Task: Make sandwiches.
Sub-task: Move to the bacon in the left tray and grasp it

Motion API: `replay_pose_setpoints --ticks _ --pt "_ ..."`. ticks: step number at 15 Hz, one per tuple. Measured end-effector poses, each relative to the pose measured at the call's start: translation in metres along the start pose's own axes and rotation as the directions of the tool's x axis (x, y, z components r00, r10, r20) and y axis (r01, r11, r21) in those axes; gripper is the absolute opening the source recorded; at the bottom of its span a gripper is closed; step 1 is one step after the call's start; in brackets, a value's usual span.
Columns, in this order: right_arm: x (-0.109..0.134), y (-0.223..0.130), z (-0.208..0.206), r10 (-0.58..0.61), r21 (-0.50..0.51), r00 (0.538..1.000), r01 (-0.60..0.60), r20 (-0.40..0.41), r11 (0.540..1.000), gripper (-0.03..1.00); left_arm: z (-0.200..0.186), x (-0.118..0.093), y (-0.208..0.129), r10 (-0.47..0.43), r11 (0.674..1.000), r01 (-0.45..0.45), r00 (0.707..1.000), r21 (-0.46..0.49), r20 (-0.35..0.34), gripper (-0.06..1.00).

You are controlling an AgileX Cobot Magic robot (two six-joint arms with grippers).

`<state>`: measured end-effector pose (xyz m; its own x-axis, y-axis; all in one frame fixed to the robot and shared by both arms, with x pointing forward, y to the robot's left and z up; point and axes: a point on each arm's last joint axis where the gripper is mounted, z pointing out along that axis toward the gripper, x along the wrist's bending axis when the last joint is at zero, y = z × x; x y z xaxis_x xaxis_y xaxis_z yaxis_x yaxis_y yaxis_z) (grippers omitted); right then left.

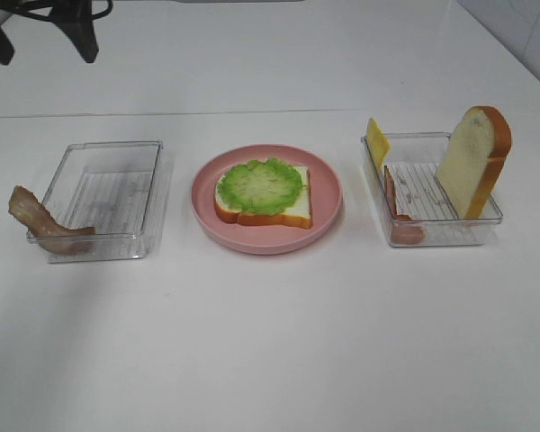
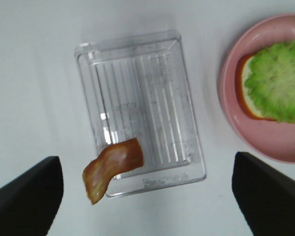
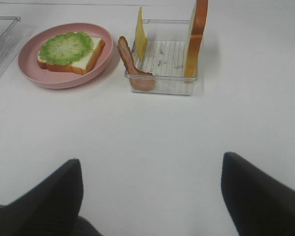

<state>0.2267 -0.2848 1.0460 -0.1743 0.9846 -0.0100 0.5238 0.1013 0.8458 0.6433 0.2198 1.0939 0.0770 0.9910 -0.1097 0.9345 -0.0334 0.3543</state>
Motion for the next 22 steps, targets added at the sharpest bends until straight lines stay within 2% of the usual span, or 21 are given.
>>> replay_pose_setpoints --ticks 2,3,4,9,12,15,18,19,22 --pt "0.000 0.000 0.000 0.000 0.000 1.000 0.000 0.000 1.000 0.73 -0.003 0.008 -0.015 -0.016 0.999 0.017 0.999 0.031 -0.031 0.87" --pt "0.000 0.000 0.000 0.000 0.000 1.000 0.000 0.000 1.000 0.73 0.009 0.016 -0.034 -0.026 0.994 0.035 0.996 0.103 -0.085 0.87" --pt "0.000 0.000 0.000 0.000 0.000 1.000 0.000 0.000 1.000 0.73 0.018 0.019 -0.043 -0.025 0.989 0.040 0.994 0.145 -0.103 0.87" --pt "0.000 0.000 0.000 0.000 0.000 1.000 0.000 0.000 1.000 0.73 0.055 0.025 -0.068 -0.037 0.954 0.076 0.990 0.290 -0.137 0.87" --pt "0.000 0.000 0.000 0.000 0.000 1.000 0.000 0.000 1.000 0.73 0.097 0.028 -0.067 -0.049 0.939 0.097 0.987 0.330 -0.150 0.79" --pt "0.000 0.000 0.000 0.000 0.000 1.000 0.000 0.000 1.000 0.73 0.123 0.030 -0.068 -0.045 0.934 0.097 0.987 0.345 -0.154 0.77" --pt "0.000 0.000 0.000 0.000 0.000 1.000 0.000 0.000 1.000 0.73 0.141 0.031 -0.066 -0.045 0.943 0.091 0.988 0.319 -0.150 0.70" --pt "0.000 0.000 0.000 0.000 0.000 1.000 0.000 0.000 1.000 0.73 0.145 0.031 -0.063 -0.046 0.955 0.086 0.989 0.285 -0.144 0.64" --pt "0.000 0.000 0.000 0.000 0.000 1.000 0.000 0.000 1.000 0.73 0.145 0.031 -0.062 -0.046 0.958 0.084 0.989 0.273 -0.142 0.46"
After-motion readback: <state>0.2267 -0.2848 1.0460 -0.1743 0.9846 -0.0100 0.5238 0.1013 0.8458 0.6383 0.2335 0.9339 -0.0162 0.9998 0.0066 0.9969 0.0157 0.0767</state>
